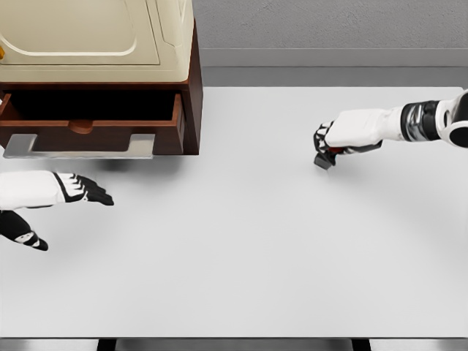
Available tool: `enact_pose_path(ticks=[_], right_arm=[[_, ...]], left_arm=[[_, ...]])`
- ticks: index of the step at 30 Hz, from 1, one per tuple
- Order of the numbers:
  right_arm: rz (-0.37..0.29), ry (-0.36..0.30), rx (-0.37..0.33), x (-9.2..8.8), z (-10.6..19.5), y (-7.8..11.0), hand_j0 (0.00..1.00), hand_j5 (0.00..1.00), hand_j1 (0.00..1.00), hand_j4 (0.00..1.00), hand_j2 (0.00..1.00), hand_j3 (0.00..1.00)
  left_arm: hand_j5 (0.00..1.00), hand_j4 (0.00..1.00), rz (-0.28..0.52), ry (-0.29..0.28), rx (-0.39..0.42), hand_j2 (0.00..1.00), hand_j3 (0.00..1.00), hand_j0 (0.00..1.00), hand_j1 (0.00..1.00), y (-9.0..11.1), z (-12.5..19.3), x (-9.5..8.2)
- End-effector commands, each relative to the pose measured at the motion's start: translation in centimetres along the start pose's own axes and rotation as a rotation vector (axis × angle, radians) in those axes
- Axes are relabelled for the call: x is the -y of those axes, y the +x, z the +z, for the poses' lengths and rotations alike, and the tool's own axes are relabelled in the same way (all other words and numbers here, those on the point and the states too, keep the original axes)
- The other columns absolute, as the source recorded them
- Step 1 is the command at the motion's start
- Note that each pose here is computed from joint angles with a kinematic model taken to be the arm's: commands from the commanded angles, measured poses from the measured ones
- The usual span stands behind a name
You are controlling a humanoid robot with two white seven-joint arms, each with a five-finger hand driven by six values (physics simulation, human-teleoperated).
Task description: Open the cabinet drawer with left arm, and place a switch into the drawer with right arm
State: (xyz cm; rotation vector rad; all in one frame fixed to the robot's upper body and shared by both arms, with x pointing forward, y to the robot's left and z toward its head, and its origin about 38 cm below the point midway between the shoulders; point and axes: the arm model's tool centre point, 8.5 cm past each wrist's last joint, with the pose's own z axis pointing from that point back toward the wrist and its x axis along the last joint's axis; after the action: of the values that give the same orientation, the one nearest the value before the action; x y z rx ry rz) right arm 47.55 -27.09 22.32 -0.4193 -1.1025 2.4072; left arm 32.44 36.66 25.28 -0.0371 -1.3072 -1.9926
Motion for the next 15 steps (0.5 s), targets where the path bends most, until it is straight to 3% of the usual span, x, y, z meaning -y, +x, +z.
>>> enact_pose_path(ticks=[1,5,9,15], right_arm=[[-0.003,-0.019,0.008,0.6,-0.3,0.2,0.33,0.33,0.33,0.33,0.33,0.33],[0.011,-0.074,0.005,2.7,-0.2,0.1,0.34,0.34,0.34,0.34,0.34,0.34],[0.024,-0.102,0.049,4.1,-2.0,1.3,0.35,0.35,0.35,0.35,0.35,0.35],[0.059,-0.134,0.052,6.5,-1.8,1.5,0.35,0.35,0.35,0.35,0.35,0.35]], left_arm=[[1.00,1.00,-0.004,-0.020,0.004,1.00,1.00,1.00,1.00,-0.1,-0.8,0.7],[1.00,1.00,-0.022,-0.078,-0.008,1.00,1.00,1.00,1.00,-0.3,-1.5,2.2],[1.00,1.00,-0.022,-0.109,-0.014,1.00,1.00,1.00,1.00,-0.5,-1.8,3.3],[1.00,1.00,-0.032,-0.117,-0.042,1.00,1.00,1.00,1.00,-0.7,-0.9,3.0]])
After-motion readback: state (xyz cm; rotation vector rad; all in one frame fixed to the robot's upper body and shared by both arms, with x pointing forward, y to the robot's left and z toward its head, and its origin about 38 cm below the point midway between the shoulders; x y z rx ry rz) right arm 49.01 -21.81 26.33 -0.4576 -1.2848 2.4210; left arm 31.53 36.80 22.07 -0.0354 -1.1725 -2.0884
